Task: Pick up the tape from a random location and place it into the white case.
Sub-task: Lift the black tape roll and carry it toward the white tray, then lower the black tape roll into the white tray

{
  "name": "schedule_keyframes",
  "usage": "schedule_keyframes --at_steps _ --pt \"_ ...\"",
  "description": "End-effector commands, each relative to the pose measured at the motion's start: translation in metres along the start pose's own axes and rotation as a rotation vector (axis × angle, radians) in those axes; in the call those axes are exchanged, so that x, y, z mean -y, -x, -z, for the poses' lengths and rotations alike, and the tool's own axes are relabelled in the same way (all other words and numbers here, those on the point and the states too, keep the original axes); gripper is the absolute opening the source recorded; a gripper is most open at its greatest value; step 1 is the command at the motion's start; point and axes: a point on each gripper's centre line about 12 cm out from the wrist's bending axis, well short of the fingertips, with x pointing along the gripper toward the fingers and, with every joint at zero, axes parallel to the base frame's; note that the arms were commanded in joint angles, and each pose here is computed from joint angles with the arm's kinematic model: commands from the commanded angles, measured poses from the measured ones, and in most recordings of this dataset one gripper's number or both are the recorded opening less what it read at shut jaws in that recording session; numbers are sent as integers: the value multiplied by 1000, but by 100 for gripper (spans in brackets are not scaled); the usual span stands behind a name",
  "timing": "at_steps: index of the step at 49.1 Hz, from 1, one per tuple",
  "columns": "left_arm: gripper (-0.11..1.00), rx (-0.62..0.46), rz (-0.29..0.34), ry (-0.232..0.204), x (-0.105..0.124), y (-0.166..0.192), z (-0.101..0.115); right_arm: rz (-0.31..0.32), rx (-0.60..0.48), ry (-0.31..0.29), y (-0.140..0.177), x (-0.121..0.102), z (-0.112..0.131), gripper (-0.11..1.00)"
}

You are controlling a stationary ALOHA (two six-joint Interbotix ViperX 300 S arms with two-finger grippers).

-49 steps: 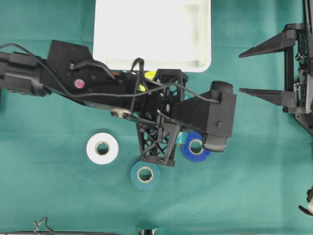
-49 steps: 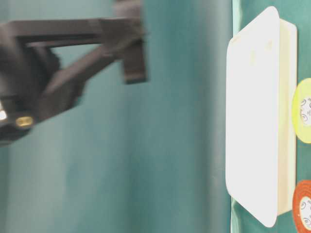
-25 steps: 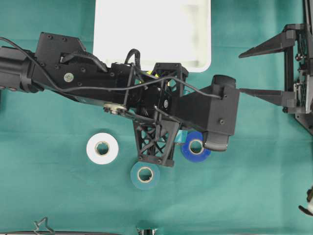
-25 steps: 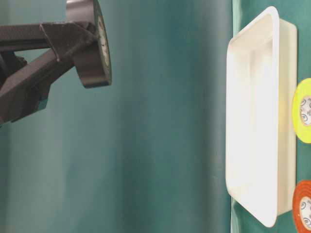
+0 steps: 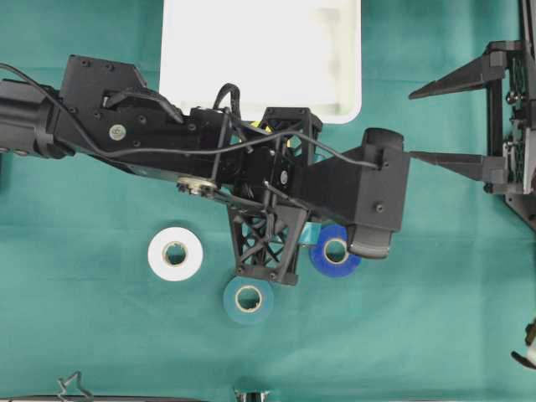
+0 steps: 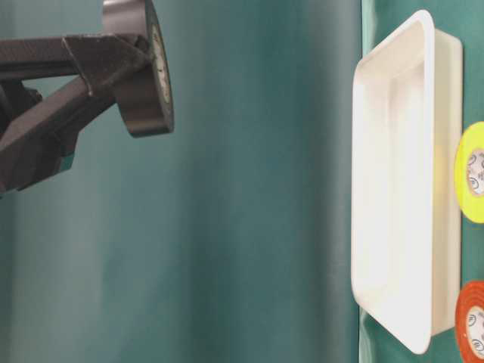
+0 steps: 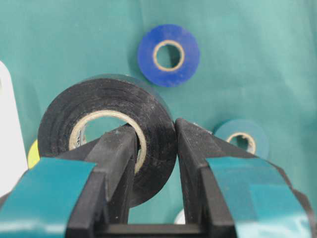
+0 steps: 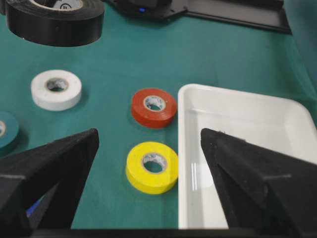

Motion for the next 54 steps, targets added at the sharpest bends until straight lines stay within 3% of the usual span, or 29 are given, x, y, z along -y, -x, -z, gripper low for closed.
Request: schedule_keyframes --at_steps 1,17,24,30,54 --pt "19 71 1 -6 2 31 -8 0 28 0 -1 0 -12 93" --pt "19 64 -4 1 -1 29 -6 2 28 1 -1 0 -12 93" --pt "19 55 -20 25 -15 27 -2 0 29 2 -1 0 -12 93" --pt "19 53 -48 65 -39 28 4 2 28 4 -1 0 -12 93" --pt "19 35 -205 297 -162 37 57 1 15 6 -1 0 -10 93"
